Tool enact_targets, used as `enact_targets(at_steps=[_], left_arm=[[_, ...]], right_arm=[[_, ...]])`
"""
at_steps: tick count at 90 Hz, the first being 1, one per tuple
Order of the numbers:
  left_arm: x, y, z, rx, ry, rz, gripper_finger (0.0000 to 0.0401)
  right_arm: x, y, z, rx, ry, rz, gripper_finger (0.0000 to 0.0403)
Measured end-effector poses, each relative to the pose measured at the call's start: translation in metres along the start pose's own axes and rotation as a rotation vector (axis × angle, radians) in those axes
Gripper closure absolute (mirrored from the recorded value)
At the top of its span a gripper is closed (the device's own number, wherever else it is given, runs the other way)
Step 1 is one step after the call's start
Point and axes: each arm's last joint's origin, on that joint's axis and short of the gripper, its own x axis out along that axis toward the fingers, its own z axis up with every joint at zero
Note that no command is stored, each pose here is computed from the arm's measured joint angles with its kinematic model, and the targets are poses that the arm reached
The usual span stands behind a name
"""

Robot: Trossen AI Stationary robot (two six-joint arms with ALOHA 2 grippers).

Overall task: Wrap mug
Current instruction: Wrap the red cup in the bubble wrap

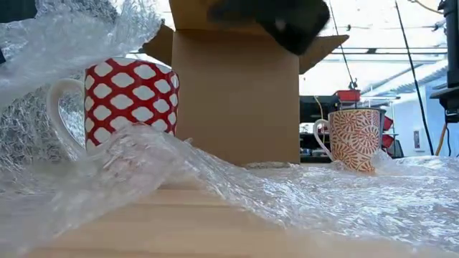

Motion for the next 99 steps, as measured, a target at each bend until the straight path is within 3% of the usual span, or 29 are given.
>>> enact_targets(at_steps=[28, 51, 73, 99], left_arm=[[0.000, 0.000, 0.000, -0.001, 0.000, 0.000, 0.0401], [0.000, 0.000, 0.000, 0.001, 0.000, 0.001, 0.0401], [0.002, 0.001, 0.003, -0.015, -0.011, 0.003, 0.0401], [0.011, 0.005, 0.020, 0.025, -0.109, 0.010, 0.0401]], right_arm=[[0.004, 0.022, 0.002, -0.228, -0.182, -0.073, 0.0216], [-0.007, 0.033, 0.015, -0.402, -0.223, -0.364, 0.0216], [0.001, 0.028, 0.007, -0.429, -0.180, -0.411, 0.0216], [0.003, 0.021, 0.008, -0.378, -0.189, -0.438, 0.0216]])
